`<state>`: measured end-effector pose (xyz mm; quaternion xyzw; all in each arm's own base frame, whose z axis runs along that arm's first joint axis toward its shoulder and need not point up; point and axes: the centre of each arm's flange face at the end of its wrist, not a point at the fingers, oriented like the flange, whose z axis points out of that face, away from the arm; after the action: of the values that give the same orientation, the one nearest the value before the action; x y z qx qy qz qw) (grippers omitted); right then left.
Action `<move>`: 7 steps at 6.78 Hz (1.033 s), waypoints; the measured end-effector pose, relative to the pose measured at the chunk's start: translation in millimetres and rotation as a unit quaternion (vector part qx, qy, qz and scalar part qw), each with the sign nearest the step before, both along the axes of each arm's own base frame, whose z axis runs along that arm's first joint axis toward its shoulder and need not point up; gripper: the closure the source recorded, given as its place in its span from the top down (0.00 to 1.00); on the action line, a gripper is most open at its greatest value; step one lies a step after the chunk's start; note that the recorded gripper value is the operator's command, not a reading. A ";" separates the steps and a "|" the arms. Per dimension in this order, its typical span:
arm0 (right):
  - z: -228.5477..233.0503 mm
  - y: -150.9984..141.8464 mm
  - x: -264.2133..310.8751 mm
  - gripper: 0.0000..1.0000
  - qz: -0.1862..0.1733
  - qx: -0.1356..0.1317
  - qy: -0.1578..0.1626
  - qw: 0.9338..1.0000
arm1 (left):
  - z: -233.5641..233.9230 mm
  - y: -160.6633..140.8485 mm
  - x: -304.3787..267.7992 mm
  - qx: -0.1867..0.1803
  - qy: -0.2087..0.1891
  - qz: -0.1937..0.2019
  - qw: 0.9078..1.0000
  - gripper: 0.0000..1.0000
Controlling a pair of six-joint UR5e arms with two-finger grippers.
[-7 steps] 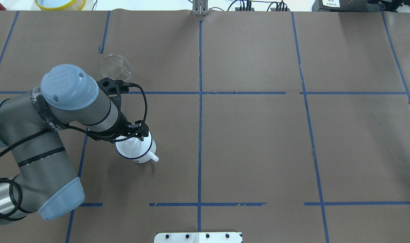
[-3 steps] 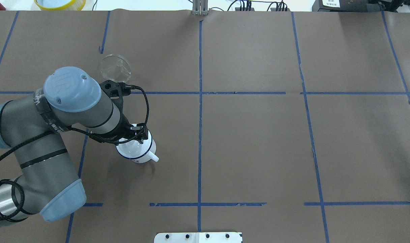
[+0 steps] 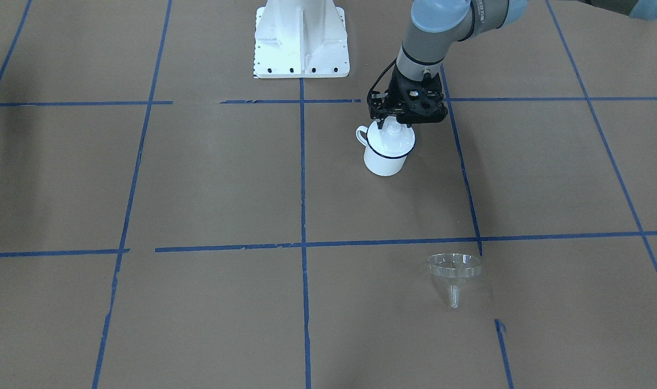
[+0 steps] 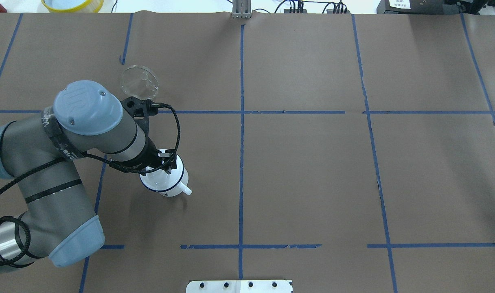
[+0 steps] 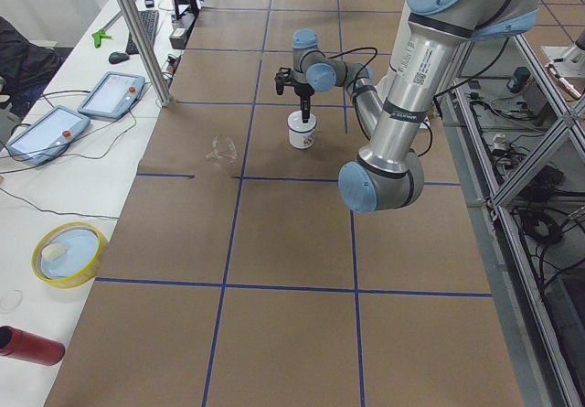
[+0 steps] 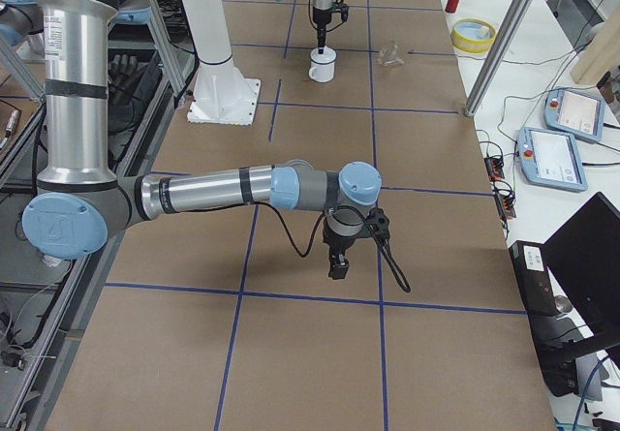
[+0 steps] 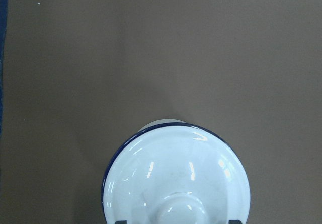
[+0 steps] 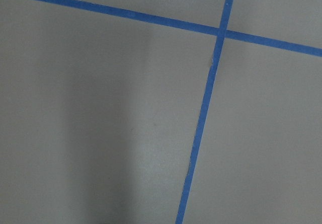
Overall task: Place funnel on cup
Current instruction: 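Close the left gripper on the white lid's knob, then lift the white lid off the mug with the left gripper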
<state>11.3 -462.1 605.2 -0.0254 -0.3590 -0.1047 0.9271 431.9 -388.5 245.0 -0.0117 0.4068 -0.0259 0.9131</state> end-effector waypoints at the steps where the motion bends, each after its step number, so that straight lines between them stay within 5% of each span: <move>1: 0.0 0.0 0.0 1.00 0.000 0.000 0.000 1.000 | -0.8 0.2 -0.2 0.000 0.001 0.000 1.000 0.13; 2: -0.1 0.1 0.0 1.00 0.000 0.000 0.000 1.000 | -2.2 0.6 -1.0 0.001 0.002 0.000 1.000 0.00; 7: 0.1 0.1 0.0 1.00 0.000 0.000 0.000 1.000 | -31.0 12.7 -38.9 0.003 0.002 -0.008 1.000 0.00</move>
<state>11.3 -462.1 605.3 -0.0256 -0.3590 -0.1044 0.9271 393.0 -375.8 214.0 -0.0059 0.4086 -0.0320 0.9121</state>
